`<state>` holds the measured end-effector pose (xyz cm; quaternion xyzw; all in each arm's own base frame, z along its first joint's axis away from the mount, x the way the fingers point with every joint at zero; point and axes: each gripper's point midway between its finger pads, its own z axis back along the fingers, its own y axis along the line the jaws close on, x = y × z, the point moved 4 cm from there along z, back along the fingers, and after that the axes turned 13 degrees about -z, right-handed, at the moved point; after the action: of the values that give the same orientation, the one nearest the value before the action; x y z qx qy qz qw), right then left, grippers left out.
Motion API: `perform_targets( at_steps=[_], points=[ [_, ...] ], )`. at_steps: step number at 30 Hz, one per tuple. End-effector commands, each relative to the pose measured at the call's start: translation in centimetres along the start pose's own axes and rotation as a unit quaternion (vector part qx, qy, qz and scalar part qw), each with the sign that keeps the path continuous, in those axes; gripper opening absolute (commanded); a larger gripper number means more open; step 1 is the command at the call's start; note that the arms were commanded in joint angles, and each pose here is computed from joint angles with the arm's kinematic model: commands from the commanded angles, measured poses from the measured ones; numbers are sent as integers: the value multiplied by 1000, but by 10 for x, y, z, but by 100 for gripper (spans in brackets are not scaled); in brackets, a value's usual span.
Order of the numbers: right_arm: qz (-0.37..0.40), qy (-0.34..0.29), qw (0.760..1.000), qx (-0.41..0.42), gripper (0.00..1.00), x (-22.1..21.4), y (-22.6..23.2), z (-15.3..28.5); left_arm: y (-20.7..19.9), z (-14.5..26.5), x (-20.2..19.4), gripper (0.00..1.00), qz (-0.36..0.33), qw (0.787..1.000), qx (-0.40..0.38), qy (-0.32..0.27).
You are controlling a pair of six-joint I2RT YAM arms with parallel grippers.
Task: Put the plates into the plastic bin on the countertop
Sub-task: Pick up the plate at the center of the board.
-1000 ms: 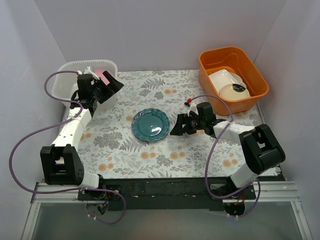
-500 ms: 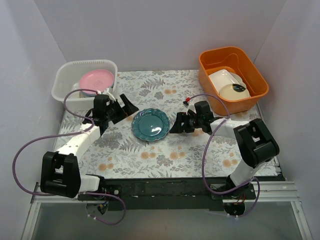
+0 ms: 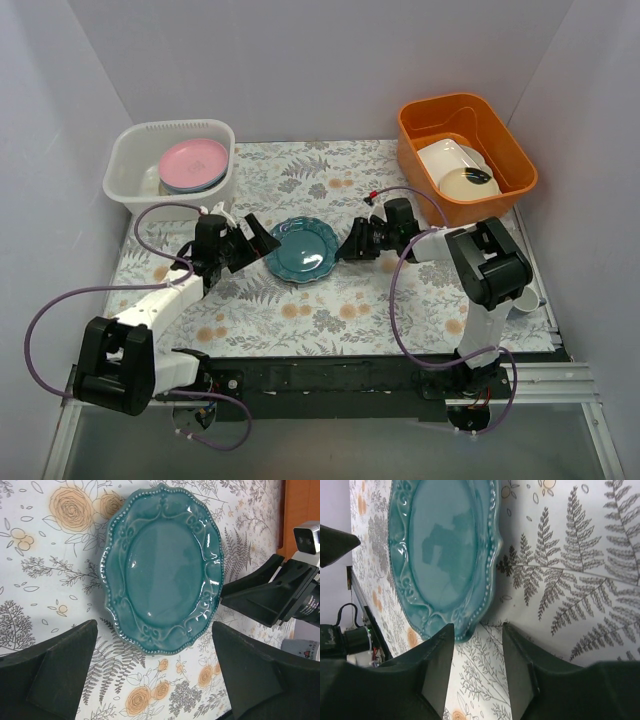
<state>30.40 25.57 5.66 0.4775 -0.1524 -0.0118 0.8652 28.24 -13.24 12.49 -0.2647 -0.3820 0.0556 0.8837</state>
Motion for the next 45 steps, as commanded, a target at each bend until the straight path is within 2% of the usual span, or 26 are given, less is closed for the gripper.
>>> perform_targets(
  at_steps=[1,7,17,21,24,25,27,45],
  points=[
    [-10,-5,1000,11,47,12,2,-12,2,9,6,98,5,999,15,-35],
    [-31,-8,999,-3,40,16,-9,-22,9,16,-5,98,24,998,29,-44],
    [-54,-2,999,4,38,10,-15,-31,17,16,-15,98,22,998,46,-33],
    [-55,-2,998,5,33,9,-16,-34,20,12,-18,98,23,998,45,-30],
    [-59,-1,998,2,20,8,-18,-34,21,8,-24,98,25,999,41,-20],
    [-58,-2,998,2,10,8,-18,-34,23,7,-28,98,27,999,42,-12],
    [-57,-5,998,3,2,8,-17,-33,21,2,-27,98,25,999,32,-17],
    [-47,0,998,36,1,8,1,-25,24,-2,-41,98,33,999,10,-16]
  ],
)
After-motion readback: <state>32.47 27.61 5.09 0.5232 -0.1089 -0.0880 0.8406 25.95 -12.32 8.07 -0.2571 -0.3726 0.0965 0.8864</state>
